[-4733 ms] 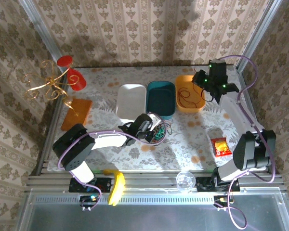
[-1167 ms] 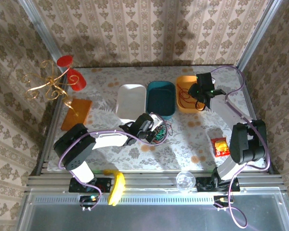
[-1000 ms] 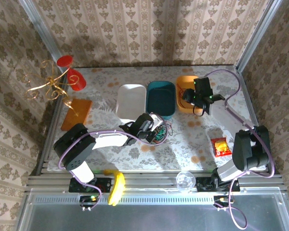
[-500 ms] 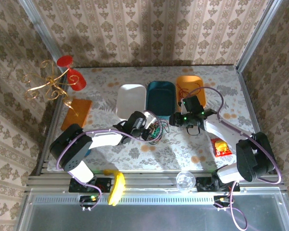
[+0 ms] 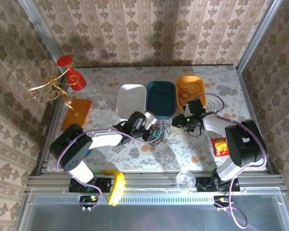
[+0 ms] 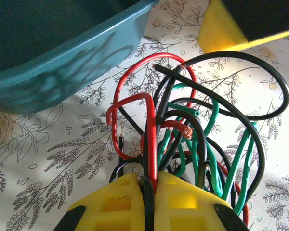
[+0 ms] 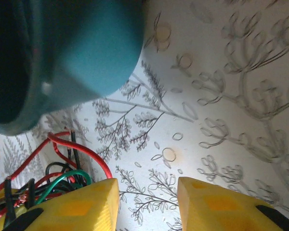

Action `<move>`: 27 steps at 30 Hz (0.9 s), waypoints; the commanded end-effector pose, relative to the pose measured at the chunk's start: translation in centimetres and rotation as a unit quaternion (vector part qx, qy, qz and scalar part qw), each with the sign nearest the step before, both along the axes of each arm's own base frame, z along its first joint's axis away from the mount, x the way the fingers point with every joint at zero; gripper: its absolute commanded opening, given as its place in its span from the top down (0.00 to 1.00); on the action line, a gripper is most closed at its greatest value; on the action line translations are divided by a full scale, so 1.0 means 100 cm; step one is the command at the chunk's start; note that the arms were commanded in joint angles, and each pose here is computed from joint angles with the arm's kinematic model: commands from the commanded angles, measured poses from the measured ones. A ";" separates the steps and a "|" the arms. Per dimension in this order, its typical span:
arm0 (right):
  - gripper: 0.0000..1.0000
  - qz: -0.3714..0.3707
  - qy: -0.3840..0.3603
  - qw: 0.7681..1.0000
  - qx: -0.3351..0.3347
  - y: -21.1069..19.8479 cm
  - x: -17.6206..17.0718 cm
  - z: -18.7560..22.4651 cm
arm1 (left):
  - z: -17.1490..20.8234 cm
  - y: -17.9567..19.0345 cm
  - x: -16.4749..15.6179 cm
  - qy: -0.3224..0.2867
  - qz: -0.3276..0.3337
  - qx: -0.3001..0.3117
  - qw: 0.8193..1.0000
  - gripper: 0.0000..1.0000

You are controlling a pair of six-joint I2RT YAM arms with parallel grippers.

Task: Untangle the cables

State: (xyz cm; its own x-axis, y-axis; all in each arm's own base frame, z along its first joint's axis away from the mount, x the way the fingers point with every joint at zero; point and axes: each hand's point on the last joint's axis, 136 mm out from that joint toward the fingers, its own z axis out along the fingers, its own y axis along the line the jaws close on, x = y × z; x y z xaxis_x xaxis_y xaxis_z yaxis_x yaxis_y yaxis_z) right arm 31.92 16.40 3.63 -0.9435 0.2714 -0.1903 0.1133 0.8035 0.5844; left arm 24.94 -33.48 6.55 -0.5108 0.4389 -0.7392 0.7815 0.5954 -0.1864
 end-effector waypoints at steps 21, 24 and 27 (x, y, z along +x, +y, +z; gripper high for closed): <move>0.64 0.061 -0.026 0.997 0.043 0.031 0.003 0.007 | 0.018 -0.011 -0.007 -0.012 -0.027 -0.029 0.999 1.00; 0.64 0.067 -0.012 0.997 0.037 0.036 0.006 -0.002 | 0.019 -0.012 -0.008 -0.014 -0.031 -0.031 0.999 1.00; 0.74 0.066 -0.011 0.998 0.014 0.037 0.009 -0.009 | 0.020 -0.014 -0.011 -0.015 -0.037 -0.031 0.999 1.00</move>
State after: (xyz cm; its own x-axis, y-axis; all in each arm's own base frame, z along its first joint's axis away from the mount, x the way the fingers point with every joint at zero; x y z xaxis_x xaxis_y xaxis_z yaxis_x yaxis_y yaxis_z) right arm 32.39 19.97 2.93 -0.9671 0.1675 -0.1916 0.0062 0.7682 0.6402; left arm 24.24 -34.07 6.69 -0.5020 0.4442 -0.7420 0.7980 0.5688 -0.1994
